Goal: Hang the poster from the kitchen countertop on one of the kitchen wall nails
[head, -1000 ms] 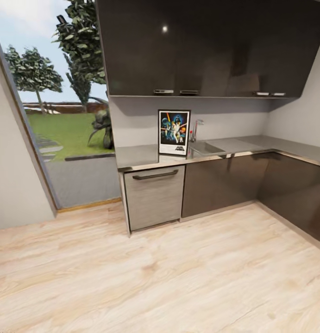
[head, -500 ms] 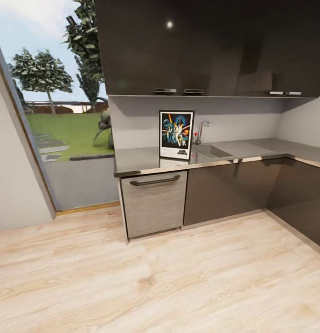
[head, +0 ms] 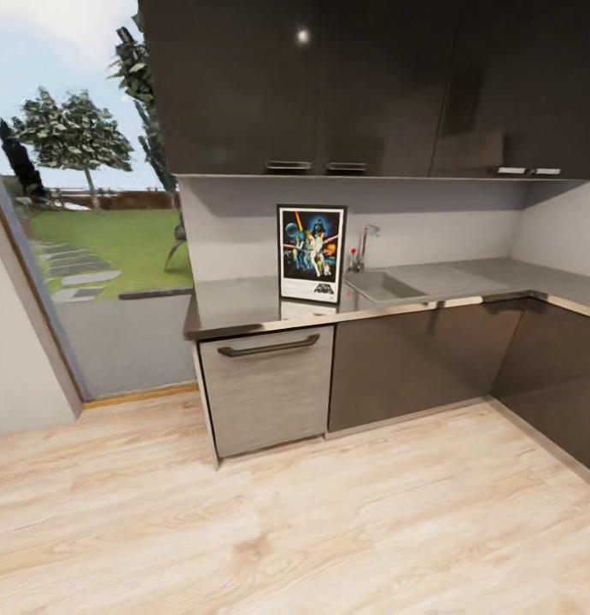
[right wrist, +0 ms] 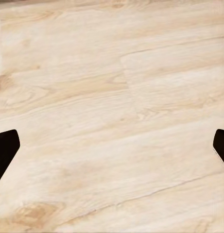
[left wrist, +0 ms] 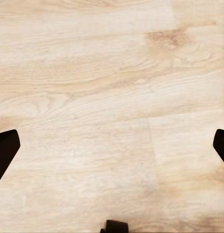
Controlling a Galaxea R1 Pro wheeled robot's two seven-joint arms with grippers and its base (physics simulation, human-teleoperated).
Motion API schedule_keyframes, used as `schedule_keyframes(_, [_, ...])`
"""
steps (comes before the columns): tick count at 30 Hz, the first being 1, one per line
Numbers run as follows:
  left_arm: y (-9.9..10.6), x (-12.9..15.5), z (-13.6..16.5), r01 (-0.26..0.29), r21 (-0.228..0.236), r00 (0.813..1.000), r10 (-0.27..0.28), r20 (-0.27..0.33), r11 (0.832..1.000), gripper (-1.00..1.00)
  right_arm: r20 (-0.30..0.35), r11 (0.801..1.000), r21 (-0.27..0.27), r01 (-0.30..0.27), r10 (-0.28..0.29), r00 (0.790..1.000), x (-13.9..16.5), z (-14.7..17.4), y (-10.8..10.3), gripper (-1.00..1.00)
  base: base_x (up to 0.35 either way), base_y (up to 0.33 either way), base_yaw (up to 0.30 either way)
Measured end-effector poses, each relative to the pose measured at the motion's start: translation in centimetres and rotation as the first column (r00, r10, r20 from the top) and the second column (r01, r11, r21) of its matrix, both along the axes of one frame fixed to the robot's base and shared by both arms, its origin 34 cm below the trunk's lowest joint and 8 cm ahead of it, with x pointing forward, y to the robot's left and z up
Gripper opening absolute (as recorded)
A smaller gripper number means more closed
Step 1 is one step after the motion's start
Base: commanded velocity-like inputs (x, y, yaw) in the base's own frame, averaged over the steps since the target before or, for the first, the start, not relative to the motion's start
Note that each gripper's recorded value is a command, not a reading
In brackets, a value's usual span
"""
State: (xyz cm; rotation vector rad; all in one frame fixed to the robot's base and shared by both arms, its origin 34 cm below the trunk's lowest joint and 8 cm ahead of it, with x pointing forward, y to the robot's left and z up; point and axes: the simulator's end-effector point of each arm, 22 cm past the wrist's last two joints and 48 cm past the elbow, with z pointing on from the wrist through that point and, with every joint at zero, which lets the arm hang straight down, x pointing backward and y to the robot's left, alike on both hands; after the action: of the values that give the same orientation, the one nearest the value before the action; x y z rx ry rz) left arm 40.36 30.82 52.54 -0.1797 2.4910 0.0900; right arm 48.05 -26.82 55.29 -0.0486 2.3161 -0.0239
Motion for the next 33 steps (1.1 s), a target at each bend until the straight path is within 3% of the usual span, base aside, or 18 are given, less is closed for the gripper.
schedule_keyframes(6, [0.0, 0.1, 0.0, 0.000, 0.001, 1.000, 0.000, 0.001, 1.000, 1.00, 0.001, 1.000, 0.000, 0.000, 0.000, 1.000, 0.1, 0.1, 0.0, 1.00, 0.328, -0.042, 0.000])
schedule_keyframes(7, [0.1, 0.0, 0.0, -0.003, 0.001, 1.000, 0.003, 0.002, 1.000, 1.00, 0.068, 0.997, -0.020, -0.075, 0.076, 0.995, 2.4, 2.2, 1.3, 1.00, 0.332, -0.001, 0.000])
schedule_keyframes(10, [0.1, 0.0, 0.0, -0.004, 0.000, 1.000, 0.004, 0.002, 1.000, 1.00, 0.156, 0.985, -0.010, -0.172, 0.171, 0.973, 5.2, 5.4, 4.0, 1.00, 0.332, -0.001, 0.000])
schedule_keyframes(11, [0.4, 0.0, 0.1, -0.016, -0.001, 1.000, 0.016, 0.003, 1.000, 1.00, 0.252, 0.974, -0.017, -0.224, 0.221, 0.942, 7.9, 9.2, 5.7, 1.00, 0.332, 0.000, 0.000])
schedule_keyframes(14, [2.1, -0.3, 0.1, -0.086, -0.010, 0.996, 0.086, 0.007, 0.996, 1.00, 0.391, 0.969, -0.042, -0.245, 0.242, 0.888, 11.7, 15.7, 6.5, 1.00, 0.332, 0.000, 0.000])
schedule_keyframes(16, [2.6, -0.5, 0.1, -0.109, -0.012, 0.994, 0.109, 0.007, 0.994, 1.00, 0.429, 0.967, -0.052, -0.251, 0.249, 0.868, 13.2, 18.2, 6.6, 1.00, 0.332, 0.000, 0.000])
schedule_keyframes(19, [3.3, -0.6, 0.2, -0.135, -0.014, 0.991, 0.135, 0.008, 0.991, 1.00, 0.451, 0.959, -0.054, -0.277, 0.271, 0.851, 15.7, 21.8, 7.2, 1.00, 0.332, -0.005, 0.000])
schedule_keyframes(23, [3.9, -0.8, 0.2, -0.153, -0.012, 0.988, 0.153, 0.009, 0.988, 1.00, 0.478, 0.922, -0.043, -0.385, 0.358, 0.802, 19.9, 27.6, 9.7, 1.00, 0.332, -0.051, 0.000])
schedule_keyframes(25, [4.0, -0.8, 0.2, -0.154, -0.011, 0.988, 0.155, 0.009, 0.988, 1.00, 0.483, 0.911, -0.044, -0.409, 0.378, 0.790, 20.9, 29.1, 10.0, 1.00, 0.330, -0.075, 0.000])
schedule_keyframes(27, [4.1, -0.8, 0.2, -0.156, -0.010, 0.988, 0.156, 0.009, 0.988, 1.00, 0.477, 0.904, -0.043, -0.425, 0.393, 0.786, 21.8, 30.1, 9.6, 1.00, 0.323, -0.096, 0.000])
schedule_keyframes(30, [4.2, -0.9, 0.2, -0.157, -0.010, 0.988, 0.157, 0.009, 0.988, 1.00, 0.460, 0.891, -0.009, -0.453, 0.406, 0.790, 22.7, 31.4, 7.1, 1.00, 0.309, -0.124, 0.000])
schedule_keyframes(33, [4.3, -0.9, 0.2, -0.158, -0.009, 0.987, 0.158, 0.008, 0.987, 1.00, 0.473, 0.847, 0.072, -0.527, 0.436, 0.765, 23.0, 34.3, 5.0, 1.00, 0.295, -0.148, 0.000])
